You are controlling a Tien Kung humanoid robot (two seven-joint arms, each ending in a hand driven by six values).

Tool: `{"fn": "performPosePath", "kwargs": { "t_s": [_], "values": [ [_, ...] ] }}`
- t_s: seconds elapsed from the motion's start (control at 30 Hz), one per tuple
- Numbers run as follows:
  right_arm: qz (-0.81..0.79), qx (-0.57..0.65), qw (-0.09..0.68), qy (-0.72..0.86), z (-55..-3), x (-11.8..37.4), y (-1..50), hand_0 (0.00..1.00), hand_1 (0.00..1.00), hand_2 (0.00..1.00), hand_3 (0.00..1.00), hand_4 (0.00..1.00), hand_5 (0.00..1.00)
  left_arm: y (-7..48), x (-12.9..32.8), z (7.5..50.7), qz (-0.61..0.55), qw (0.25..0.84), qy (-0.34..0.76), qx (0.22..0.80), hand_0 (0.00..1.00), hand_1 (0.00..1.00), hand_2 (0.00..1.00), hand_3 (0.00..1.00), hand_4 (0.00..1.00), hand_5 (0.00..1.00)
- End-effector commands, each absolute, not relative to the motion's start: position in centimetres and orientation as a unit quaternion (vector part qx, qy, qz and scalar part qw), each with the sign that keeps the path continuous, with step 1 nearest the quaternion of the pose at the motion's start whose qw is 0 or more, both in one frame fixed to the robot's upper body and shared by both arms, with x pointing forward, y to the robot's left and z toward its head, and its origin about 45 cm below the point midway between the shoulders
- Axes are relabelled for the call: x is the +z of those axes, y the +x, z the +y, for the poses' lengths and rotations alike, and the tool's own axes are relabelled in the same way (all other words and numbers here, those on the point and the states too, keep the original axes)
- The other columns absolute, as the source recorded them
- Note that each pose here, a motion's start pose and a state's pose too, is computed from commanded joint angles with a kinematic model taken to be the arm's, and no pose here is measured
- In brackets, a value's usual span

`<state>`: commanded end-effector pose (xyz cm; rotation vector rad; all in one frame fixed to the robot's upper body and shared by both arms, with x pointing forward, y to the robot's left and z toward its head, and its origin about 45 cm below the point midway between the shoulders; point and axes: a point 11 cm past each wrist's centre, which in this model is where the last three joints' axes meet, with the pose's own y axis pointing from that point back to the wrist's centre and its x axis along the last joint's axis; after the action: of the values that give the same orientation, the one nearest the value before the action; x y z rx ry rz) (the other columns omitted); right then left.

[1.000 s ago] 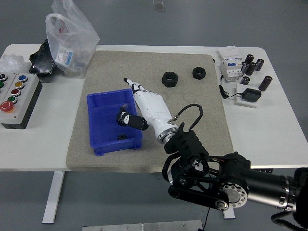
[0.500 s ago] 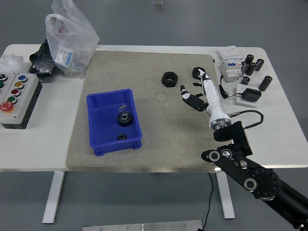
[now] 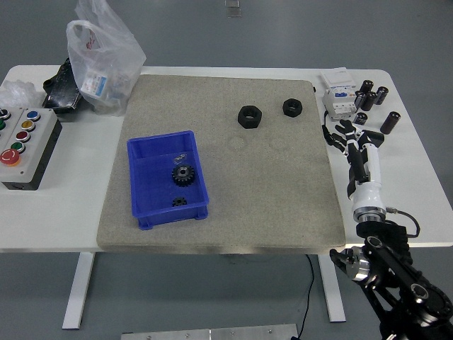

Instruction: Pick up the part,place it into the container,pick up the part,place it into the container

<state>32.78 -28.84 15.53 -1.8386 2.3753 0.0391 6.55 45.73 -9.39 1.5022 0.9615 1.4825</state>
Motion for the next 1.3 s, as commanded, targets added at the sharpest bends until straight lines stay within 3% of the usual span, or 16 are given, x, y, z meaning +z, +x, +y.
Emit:
{"fn": "performPosePath", "kwargs": {
  "t_s": [0.2, 0.37, 0.47, 0.5, 0.67, 0.7, 1.03, 1.3],
  "values": [
    [0.799, -0.033, 0.136, -0.584, -29.5, 18.3, 32.7, 0.808, 0.752, 0.752, 0.735, 0.890, 0.998, 6.6, -9.5, 45.5, 0.381, 0.402, 0.592, 0.585, 0.590, 0.437, 0.480, 0.600, 0.455, 0.618],
    [0.788, -0.065, 0.146, -0.595, -28.3, 20.1, 32.8, 0.812, 0.761, 0.758, 0.740, 0.861, 0.998, 6.5, -9.5, 45.6, 0.381, 0.401, 0.592, 0.586, 0.590, 0.437, 0.480, 0.599, 0.459, 0.618],
    [0.778, -0.070, 0.132, -0.611, -27.0, 20.1, 32.6, 0.812, 0.761, 0.758, 0.740, 0.861, 0.998, 6.5, -9.5, 45.5, 0.381, 0.401, 0.591, 0.586, 0.590, 0.437, 0.480, 0.599, 0.459, 0.618],
    [0.775, -0.071, 0.128, -0.615, -26.7, 20.1, 32.5, 0.819, 0.762, 0.760, 0.731, 0.781, 0.998, 6.6, -9.5, 45.5, 0.381, 0.401, 0.591, 0.586, 0.590, 0.437, 0.480, 0.599, 0.461, 0.619],
    [0.763, -0.072, 0.084, -0.637, -24.8, 19.1, 32.2, 0.819, 0.762, 0.760, 0.731, 0.781, 0.998, 6.5, -9.6, 45.2, 0.383, 0.403, 0.591, 0.584, 0.590, 0.437, 0.480, 0.599, 0.461, 0.619],
    [0.762, -0.073, 0.074, -0.640, -24.6, 18.9, 32.3, 0.825, 0.768, 0.770, 0.707, 0.659, 0.894, 6.5, -9.6, 45.2, 0.383, 0.403, 0.591, 0.584, 0.590, 0.437, 0.480, 0.599, 0.463, 0.618],
    [0.753, -0.091, -0.019, -0.652, -23.9, 18.5, 33.6, 0.830, 0.786, 0.793, 0.751, 0.652, 0.869, 6.6, -9.6, 45.3, 0.384, 0.401, 0.590, 0.586, 0.591, 0.437, 0.480, 0.600, 0.473, 0.618],
    [0.739, -0.075, -0.015, -0.669, -22.6, 18.4, 34.6, 0.835, 0.793, 0.795, 0.755, 0.647, 0.850, 6.6, -9.7, 45.0, 0.385, 0.404, 0.590, 0.584, 0.590, 0.437, 0.480, 0.600, 0.478, 0.616]
  ]
}}
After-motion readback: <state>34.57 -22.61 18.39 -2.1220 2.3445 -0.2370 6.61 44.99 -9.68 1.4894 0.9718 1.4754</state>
